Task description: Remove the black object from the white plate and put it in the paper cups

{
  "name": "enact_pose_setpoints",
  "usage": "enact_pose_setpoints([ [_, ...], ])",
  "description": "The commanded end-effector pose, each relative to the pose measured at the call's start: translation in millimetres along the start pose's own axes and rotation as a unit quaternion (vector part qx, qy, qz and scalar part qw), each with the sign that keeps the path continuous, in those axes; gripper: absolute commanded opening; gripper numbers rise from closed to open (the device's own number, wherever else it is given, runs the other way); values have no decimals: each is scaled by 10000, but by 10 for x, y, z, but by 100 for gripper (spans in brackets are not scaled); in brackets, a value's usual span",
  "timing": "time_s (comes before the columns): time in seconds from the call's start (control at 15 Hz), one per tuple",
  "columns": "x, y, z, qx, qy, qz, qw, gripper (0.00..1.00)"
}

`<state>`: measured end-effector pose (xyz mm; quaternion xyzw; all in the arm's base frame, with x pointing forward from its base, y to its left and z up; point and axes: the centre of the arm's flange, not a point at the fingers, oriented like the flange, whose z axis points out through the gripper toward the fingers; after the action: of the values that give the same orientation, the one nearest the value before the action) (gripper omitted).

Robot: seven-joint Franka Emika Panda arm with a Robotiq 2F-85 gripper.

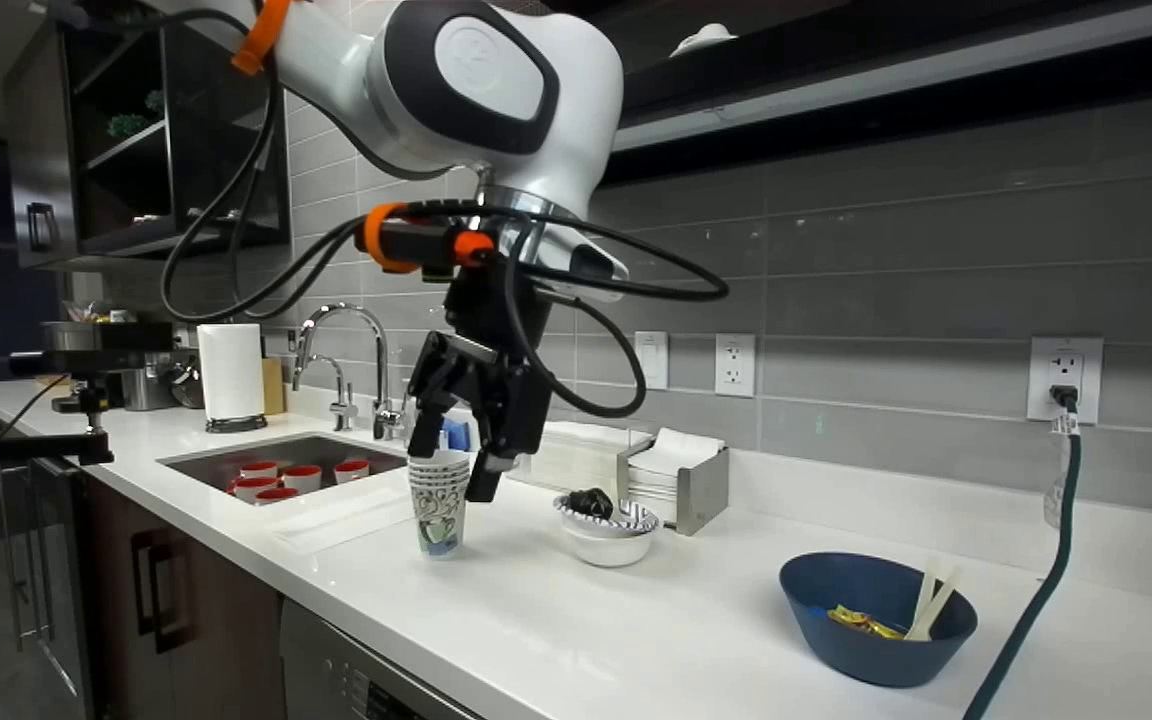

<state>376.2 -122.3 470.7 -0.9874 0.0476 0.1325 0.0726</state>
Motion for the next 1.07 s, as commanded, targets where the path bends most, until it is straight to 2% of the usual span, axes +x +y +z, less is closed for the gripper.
enact_pose_setpoints([
  [0.0, 51, -378, -117, 342, 401, 689, 9962, 100],
  [0.2, 415, -591, -217, 495, 648, 1436, 9863, 100],
  [0.33, 721, -496, -252, 298, 894, 1922, 9768, 100],
  [0.6, 1359, -230, -231, 88, 1297, 2877, 9489, 100],
  [0.73, 1657, -338, -155, 12, 1241, 3287, 9362, 100],
  [0.8, 1783, -425, -126, 32, 1214, 3385, 9331, 100],
  [1.0, 2061, -890, -18, 81, 1077, 3332, 9367, 100],
])
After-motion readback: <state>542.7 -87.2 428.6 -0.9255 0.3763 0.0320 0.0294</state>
